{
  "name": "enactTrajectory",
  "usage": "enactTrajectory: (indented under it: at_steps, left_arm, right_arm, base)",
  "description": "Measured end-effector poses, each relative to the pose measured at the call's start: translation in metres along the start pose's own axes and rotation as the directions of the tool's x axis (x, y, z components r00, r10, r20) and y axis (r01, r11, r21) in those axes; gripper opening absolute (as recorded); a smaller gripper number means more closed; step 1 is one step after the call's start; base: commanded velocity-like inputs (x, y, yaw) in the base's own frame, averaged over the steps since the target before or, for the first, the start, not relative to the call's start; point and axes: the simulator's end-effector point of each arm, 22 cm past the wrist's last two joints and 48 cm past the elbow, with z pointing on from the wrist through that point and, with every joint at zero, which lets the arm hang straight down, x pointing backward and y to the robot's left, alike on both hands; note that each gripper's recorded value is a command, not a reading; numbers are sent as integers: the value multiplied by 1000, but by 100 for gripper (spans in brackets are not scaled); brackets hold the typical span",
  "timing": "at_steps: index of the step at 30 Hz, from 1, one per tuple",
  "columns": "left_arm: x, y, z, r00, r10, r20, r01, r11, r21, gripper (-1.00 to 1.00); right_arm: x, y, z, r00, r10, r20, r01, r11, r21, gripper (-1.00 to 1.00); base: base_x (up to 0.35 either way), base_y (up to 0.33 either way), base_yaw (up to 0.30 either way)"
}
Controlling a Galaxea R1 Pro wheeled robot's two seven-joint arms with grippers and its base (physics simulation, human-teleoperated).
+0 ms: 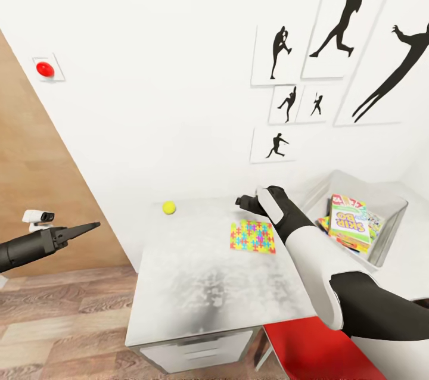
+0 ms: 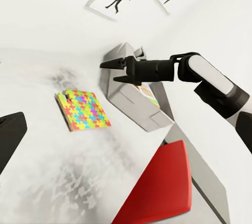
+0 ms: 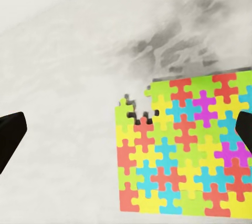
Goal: Put all the toys in the child's room - the three board games (two on the bed and one on the table), the two jigsaw puzzles on the table, and the tennis ball on the table - inside the toy box on the table in the child's room.
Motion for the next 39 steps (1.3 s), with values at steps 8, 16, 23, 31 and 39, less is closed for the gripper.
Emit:
enactTrajectory:
  at_steps: [8,16,23,31,39]
  left_arm:
    - [3,6,1,1000,-11,-5,11,1000,-6,100]
    - [8,12,4,1000,-22,-14,22,1000,-11,100]
    - [11,18,5,999,-32,-20,31,999,-19,100]
    - [15,23,6,999,-43,-26,42,999,-24,100]
    - [19,29,7,998,-53,-31,52,998,-30,100]
  right_arm:
    - [4,-2,7,1000,-2,-9,2,1000,5,100]
    - [0,-3,11,1000,-5,-8,5,1000,8,100]
    - [-5,-2,14,1000,-9,-6,9,1000,9,100]
    - [-15,-3,16,1000,-14,3,14,1000,12,100]
    - [-31,-10,17,997,-69,30,67,996,57,100]
  base:
    - [0,0,0]
    - [0,0,0]
    - [0,0,0]
    - [0,0,0]
    - [0,0,0]
